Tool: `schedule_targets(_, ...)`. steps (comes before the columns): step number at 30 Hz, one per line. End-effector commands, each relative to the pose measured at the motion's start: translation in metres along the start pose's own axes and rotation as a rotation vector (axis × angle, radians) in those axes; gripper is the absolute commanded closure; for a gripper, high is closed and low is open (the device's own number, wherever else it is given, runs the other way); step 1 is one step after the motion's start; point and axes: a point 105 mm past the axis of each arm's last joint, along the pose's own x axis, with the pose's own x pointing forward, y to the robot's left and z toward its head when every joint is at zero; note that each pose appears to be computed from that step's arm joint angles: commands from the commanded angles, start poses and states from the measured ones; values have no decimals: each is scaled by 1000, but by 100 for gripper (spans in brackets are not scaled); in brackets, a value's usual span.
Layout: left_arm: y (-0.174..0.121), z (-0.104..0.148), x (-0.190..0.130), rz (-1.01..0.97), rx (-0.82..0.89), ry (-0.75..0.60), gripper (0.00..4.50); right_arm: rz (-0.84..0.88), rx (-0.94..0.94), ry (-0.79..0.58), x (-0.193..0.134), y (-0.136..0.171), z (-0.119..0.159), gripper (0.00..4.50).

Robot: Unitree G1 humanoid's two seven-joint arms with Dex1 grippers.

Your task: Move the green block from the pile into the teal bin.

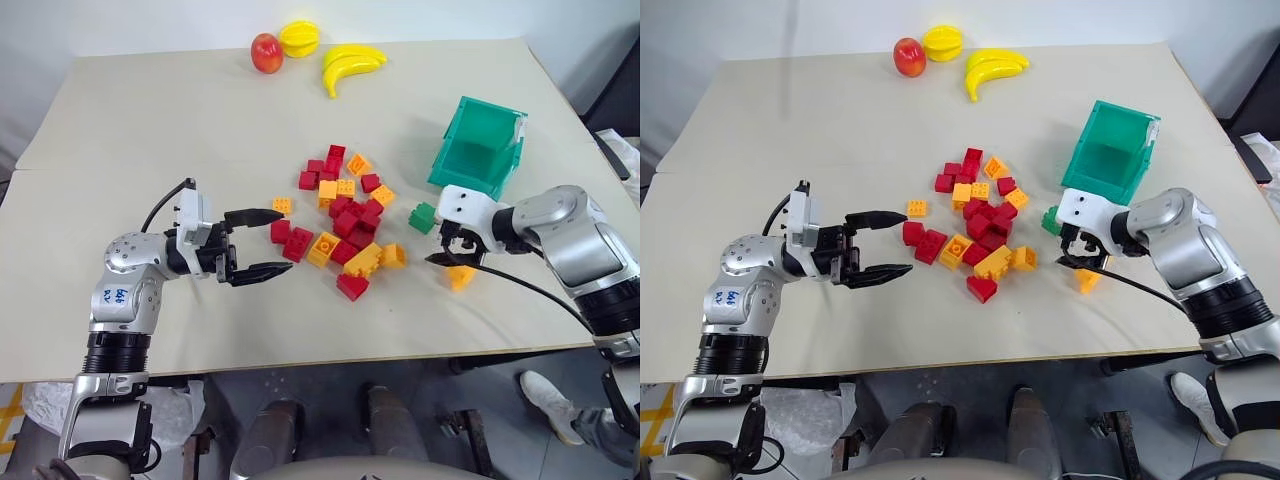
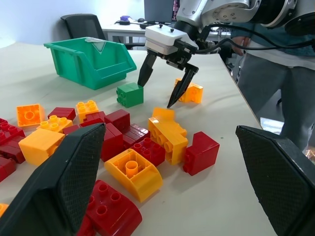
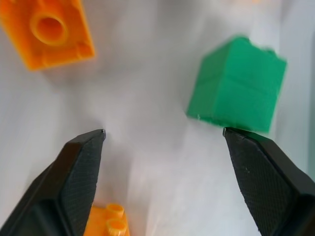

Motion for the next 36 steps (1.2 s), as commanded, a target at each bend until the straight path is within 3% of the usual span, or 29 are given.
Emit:
schedule_targets(1,2,12,2,-7,47,-23,0,-41,-3,22,-11,-11,3,67)
schedule_targets(7,3,13,2,-1,51,-23,0,-107,25,16,-13,-31,7,67)
schedule_targets(12,3,14,5,0,52,-31,0,-87,126,-113,4,-39,30,67)
schedule_targets(17,4,15,7,-3,55,-39,0,-71,214,-159,23,-41,43,67)
schedule_targets(20,4,15,7,-5,57,-41,0,-42,191,-143,28,-33,45,122)
schedule_targets(25,4,15,6,-6,57,-39,0,-41,171,-142,23,-30,47,293)
schedule_targets(36,6,18,32,-30,64,-41,0,-171,61,-193,-17,-34,57,298)
